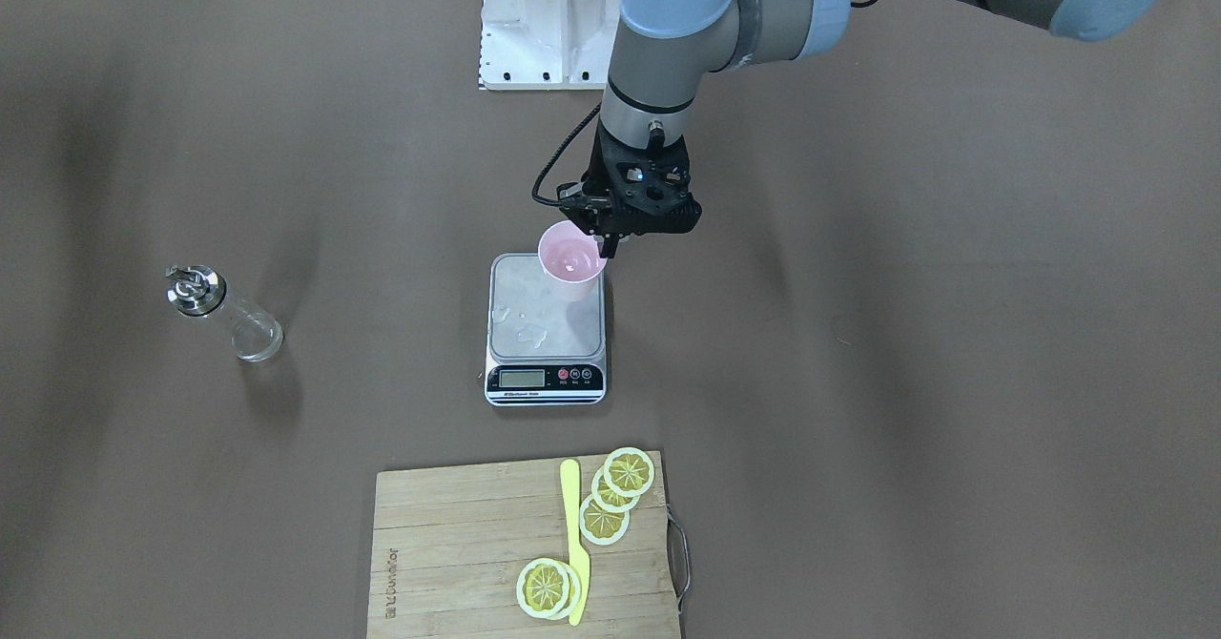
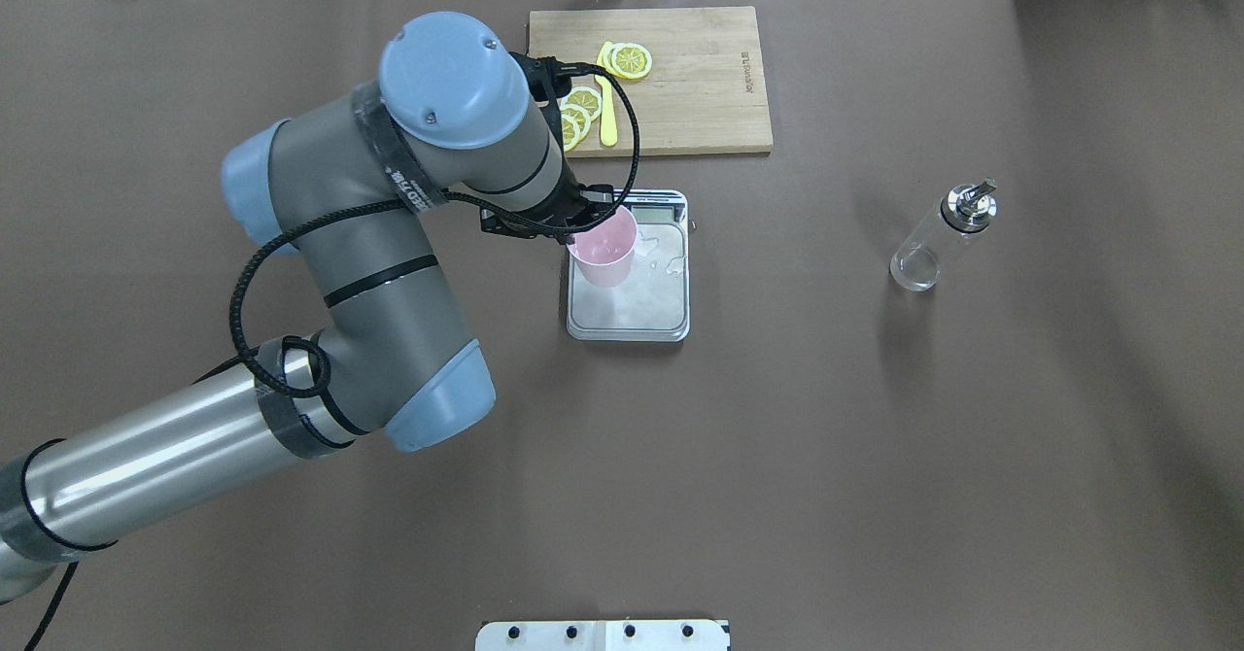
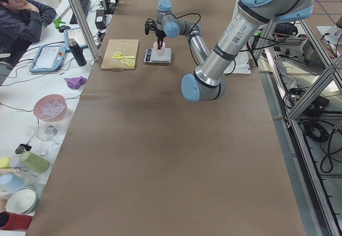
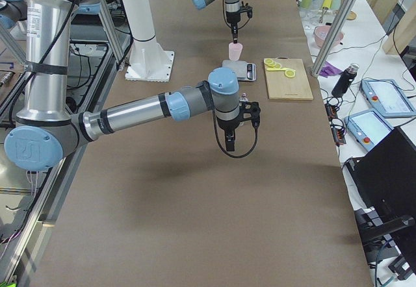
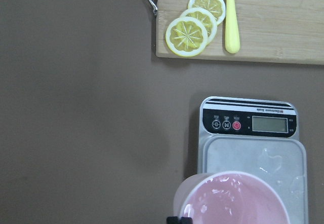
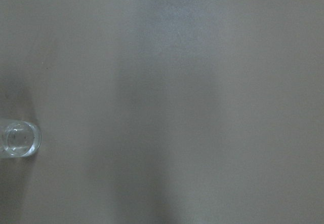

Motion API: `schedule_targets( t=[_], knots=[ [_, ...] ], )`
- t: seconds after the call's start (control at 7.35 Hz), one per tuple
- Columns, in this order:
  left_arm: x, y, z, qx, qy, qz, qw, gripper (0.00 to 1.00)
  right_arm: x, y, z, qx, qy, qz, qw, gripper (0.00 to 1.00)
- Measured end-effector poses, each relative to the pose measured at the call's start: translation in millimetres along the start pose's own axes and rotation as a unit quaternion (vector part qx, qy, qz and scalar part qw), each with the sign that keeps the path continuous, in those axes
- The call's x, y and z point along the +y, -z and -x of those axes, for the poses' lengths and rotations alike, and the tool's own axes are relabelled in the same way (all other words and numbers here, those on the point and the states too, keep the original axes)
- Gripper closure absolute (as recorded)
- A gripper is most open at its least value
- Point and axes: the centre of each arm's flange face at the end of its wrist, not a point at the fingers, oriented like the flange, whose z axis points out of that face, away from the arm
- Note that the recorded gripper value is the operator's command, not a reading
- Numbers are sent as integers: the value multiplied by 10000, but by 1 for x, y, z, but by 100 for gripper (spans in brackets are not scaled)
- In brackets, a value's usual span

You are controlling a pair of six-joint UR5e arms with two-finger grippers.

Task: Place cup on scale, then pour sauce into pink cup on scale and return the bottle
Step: 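Carry the pink cup with the left gripper onto the scale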

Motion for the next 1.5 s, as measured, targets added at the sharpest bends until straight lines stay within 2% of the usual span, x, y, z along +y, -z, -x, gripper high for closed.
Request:
schedule_targets(
  t=[0.41, 1.5],
  knots=[
    [6, -20, -15, -129, 5, -85, 9999, 100, 0, -2, -1, 5, -5, 19, 10000, 0],
    [4, -33, -17, -208, 5, -101, 9997, 100, 0, -3, 1, -1, 64, 31, 10000, 0]
  ],
)
